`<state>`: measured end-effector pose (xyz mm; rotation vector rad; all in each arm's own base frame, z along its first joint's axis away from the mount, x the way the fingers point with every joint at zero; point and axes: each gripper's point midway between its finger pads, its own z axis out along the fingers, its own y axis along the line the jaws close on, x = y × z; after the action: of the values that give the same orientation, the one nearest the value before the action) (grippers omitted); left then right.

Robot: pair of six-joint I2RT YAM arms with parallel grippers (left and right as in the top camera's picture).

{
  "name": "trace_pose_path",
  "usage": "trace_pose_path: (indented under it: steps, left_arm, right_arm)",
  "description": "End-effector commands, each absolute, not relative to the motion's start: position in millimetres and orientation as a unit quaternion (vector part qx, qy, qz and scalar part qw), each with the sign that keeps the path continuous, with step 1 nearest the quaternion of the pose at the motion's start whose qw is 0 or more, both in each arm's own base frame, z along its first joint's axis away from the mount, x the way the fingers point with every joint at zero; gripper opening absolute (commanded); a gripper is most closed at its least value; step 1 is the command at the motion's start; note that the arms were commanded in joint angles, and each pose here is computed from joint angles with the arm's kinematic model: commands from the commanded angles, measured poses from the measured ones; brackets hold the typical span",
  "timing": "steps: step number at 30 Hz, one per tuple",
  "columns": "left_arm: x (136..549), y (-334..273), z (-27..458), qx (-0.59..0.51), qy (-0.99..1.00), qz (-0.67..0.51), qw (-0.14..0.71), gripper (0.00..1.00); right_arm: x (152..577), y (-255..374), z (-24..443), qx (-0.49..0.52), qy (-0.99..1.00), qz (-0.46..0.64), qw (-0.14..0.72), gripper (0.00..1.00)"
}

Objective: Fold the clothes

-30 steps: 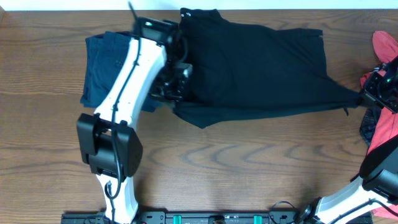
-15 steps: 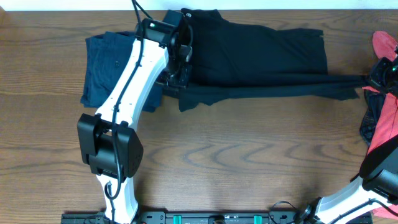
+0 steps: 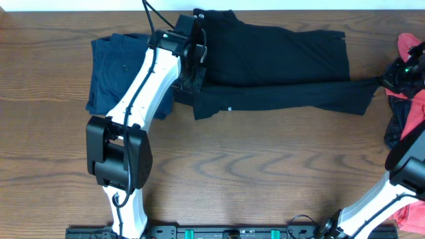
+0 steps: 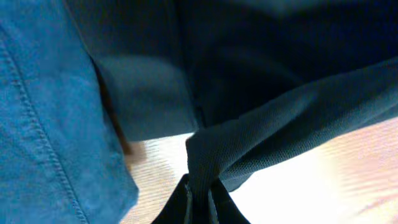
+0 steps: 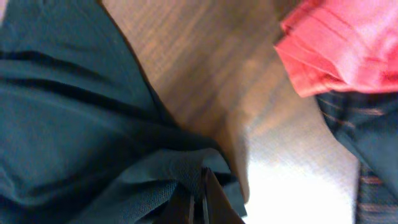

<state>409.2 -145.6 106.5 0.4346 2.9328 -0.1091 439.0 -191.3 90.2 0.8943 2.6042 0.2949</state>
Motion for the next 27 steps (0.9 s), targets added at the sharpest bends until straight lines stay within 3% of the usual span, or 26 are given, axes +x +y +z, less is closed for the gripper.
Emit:
trace_pose_path:
  steps: [1,8,9,12,13,14,15,19,21,23,27]
  left_arm:
    - [415.4,-132.6,104.7,0.149,0.984,-0.001,0.099,0.08]
    - [428.5,-135.3,105.4,0.147,0.981,-0.001,0.127,0.14]
    - [429.3,-135.6,105.6,0.147,0.981,-0.001,0.129,0.17]
    - [431.5,-133.6,106.1,0.146,0.980,0.006,0.133,0.44]
    - [431.7,-129.7,106.1,0.144,0.980,0.016,0.133,0.48]
    - [430.9,-123.8,105.9,0.142,0.981,0.031,0.130,0.59]
    - [428.8,-118.5,105.4,0.141,0.981,0.043,0.124,0.76]
    - [410.1,-101.7,101.4,0.130,0.987,0.056,0.079,0.84]
    - [397.4,-97.7,99.5,0.117,0.991,0.051,0.051,0.86]
    - [385.3,-103.5,97.1,0.109,0.993,0.026,0.027,0.86]
    - [373.1,-121.8,82.8,0.106,0.994,-0.031,0.005,0.86]
  right_arm:
    - [451.1,-188.9,100.1,0.312,0.919,0.121,0.209,0.02]
    - [459.1,-192.4,103.5,0.307,0.916,0.118,0.229,0.09]
    - [460.5,-193.2,104.3,0.306,0.916,0.117,0.232,0.15]
    - [465.4,-196.1,107.0,0.301,0.915,0.114,0.245,0.69]
    - [466.1,-196.5,107.4,0.297,0.916,0.113,0.247,0.80]
    - [466.1,-197.6,107.6,0.290,0.918,0.110,0.249,0.89]
    - [464.7,-198.4,107.1,0.284,0.920,0.108,0.248,0.94]
    - [447.7,-201.2,100.3,0.281,0.928,0.106,0.220,0.95]
    - [432.5,-198.0,94.5,0.293,0.931,0.113,0.188,0.90]
    - [415.4,-190.6,85.2,0.302,0.935,0.116,0.149,0.76]
    - [393.8,-179.0,53.9,0.305,0.942,0.100,0.101,0.75]
